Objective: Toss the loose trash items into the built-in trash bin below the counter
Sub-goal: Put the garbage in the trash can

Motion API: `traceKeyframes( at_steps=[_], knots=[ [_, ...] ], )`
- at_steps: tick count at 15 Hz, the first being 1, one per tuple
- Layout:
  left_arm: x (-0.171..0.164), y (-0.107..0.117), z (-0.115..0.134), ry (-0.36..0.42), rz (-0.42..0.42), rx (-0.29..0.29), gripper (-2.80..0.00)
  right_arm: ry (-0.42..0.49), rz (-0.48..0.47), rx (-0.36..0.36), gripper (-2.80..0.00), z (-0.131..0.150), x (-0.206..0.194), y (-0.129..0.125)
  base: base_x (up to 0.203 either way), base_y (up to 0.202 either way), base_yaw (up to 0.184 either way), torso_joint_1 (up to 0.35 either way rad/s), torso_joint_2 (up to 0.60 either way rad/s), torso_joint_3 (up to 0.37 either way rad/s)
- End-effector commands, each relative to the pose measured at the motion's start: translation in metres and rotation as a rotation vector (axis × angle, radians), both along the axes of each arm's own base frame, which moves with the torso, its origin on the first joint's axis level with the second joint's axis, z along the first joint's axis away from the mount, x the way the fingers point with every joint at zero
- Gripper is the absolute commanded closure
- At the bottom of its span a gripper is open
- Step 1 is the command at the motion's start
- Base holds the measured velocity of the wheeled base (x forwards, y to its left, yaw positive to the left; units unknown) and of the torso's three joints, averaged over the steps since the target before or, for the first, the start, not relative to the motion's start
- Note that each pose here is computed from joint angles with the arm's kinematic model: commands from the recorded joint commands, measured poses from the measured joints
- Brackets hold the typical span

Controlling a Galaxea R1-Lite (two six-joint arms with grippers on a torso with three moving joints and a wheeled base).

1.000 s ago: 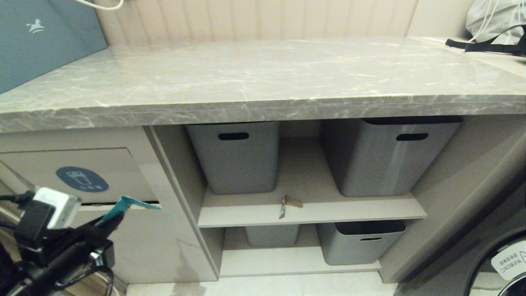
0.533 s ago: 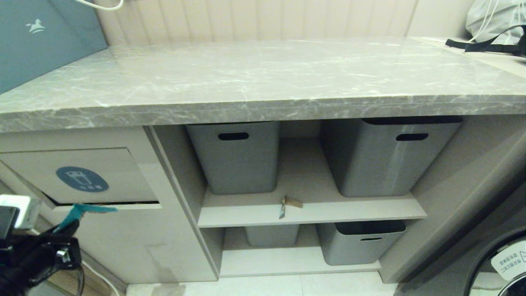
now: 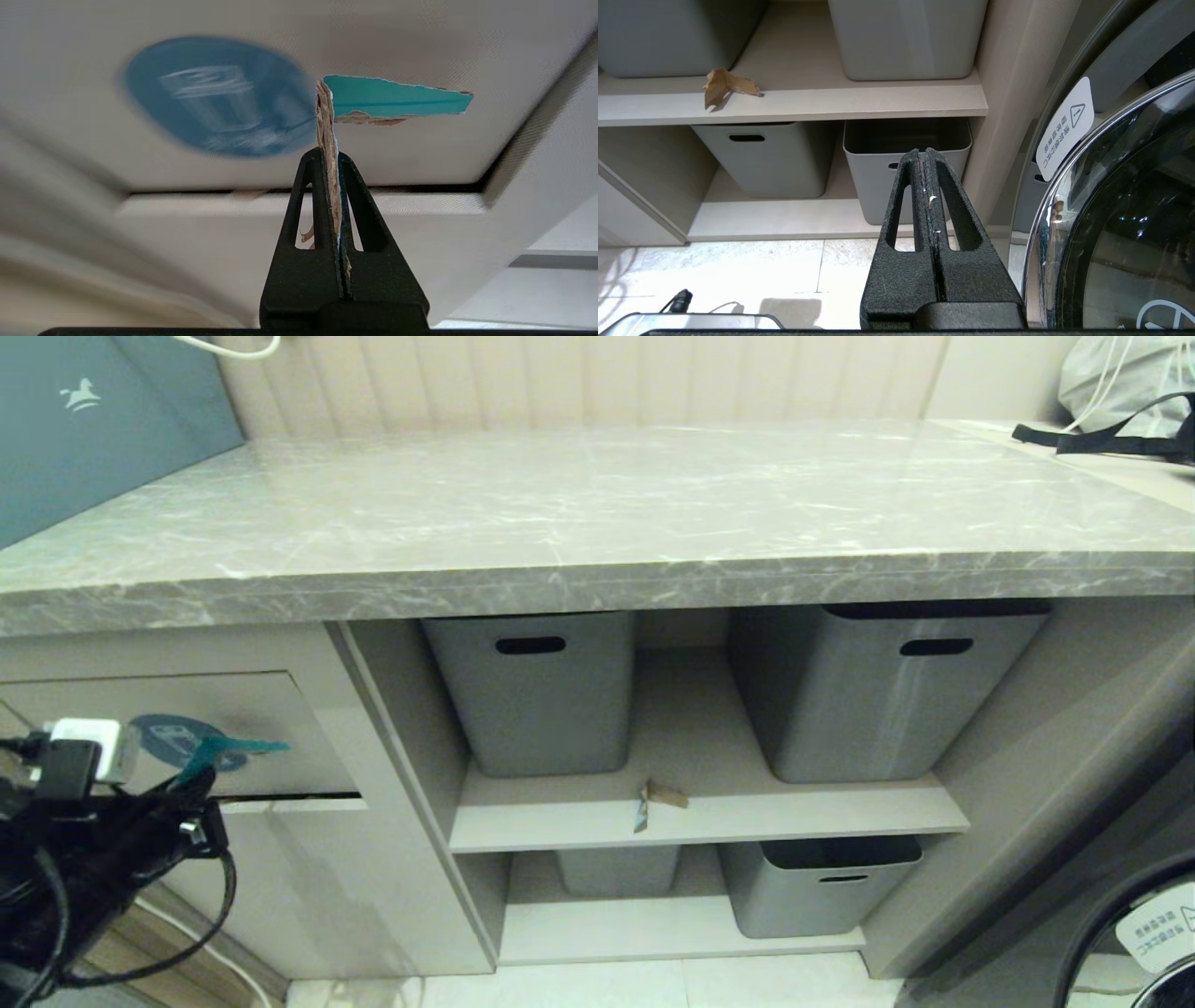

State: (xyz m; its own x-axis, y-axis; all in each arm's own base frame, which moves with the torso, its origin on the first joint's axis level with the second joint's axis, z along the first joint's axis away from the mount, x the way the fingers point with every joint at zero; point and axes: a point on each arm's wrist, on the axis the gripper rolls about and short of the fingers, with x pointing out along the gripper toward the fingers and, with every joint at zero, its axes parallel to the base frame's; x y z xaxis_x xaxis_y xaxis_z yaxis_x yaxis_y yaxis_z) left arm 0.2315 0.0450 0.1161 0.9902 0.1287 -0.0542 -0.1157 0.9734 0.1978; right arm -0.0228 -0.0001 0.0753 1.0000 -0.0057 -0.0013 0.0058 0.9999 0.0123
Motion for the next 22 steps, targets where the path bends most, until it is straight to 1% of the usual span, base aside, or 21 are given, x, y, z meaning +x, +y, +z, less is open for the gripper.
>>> traceKeyframes(
  at_steps=[1, 4, 7, 9, 12, 15, 17, 19, 22],
  knots=[
    [0.010, 0.004, -0.017, 0.052, -0.027, -0.015, 0.00, 0.000, 0.000, 0.000, 0.00, 0.000, 0.000, 0.000, 0.000, 0.000, 0.000, 0.000, 0.00, 0.000],
    [0.022, 0.011, -0.033, 0.101, -0.036, -0.033, 0.00, 0.000, 0.000, 0.000, 0.00, 0.000, 0.000, 0.000, 0.000, 0.000, 0.000, 0.000, 0.00, 0.000],
    [0.045, 0.018, -0.041, 0.089, -0.034, -0.031, 0.00, 0.000, -0.002, 0.000, 0.00, 0.000, 0.000, 0.000, 0.000, 0.000, 0.000, 0.000, 0.00, 0.000],
    [0.055, 0.020, -0.045, 0.087, -0.034, -0.030, 0.00, 0.000, 0.000, 0.000, 0.00, 0.000, 0.000, 0.000, 0.000, 0.000, 0.000, 0.000, 0.00, 0.000],
    [0.063, 0.021, -0.050, 0.088, -0.091, -0.036, 0.00, 0.000, -0.002, 0.000, 0.00, 0.000, 0.000, 0.000, 0.000, 0.000, 0.000, 0.000, 0.00, 0.000],
    [0.078, 0.024, -0.046, 0.043, -0.097, -0.044, 0.00, 0.000, 0.000, 0.000, 0.00, 0.000, 0.000, 0.000, 0.000, 0.000, 0.000, 0.000, 0.00, 0.000],
    [0.089, 0.026, -0.044, 0.012, -0.124, -0.043, 0.00, 0.000, 0.000, 0.000, 0.00, 0.000, 0.000, 0.000, 0.000, 0.000, 0.000, 0.000, 0.00, 0.000],
    [0.094, 0.027, -0.044, 0.000, -0.144, -0.040, 0.00, 0.000, 0.000, 0.000, 0.00, 0.000, 0.000, 0.000, 0.000, 0.000, 0.000, 0.000, 0.00, 0.000],
    [0.096, 0.027, -0.046, 0.004, -0.144, -0.042, 0.00, 0.000, 0.000, 0.000, 0.00, 0.000, 0.000, 0.000, 0.000, 0.000, 0.000, 0.000, 0.00, 0.000]
  ],
)
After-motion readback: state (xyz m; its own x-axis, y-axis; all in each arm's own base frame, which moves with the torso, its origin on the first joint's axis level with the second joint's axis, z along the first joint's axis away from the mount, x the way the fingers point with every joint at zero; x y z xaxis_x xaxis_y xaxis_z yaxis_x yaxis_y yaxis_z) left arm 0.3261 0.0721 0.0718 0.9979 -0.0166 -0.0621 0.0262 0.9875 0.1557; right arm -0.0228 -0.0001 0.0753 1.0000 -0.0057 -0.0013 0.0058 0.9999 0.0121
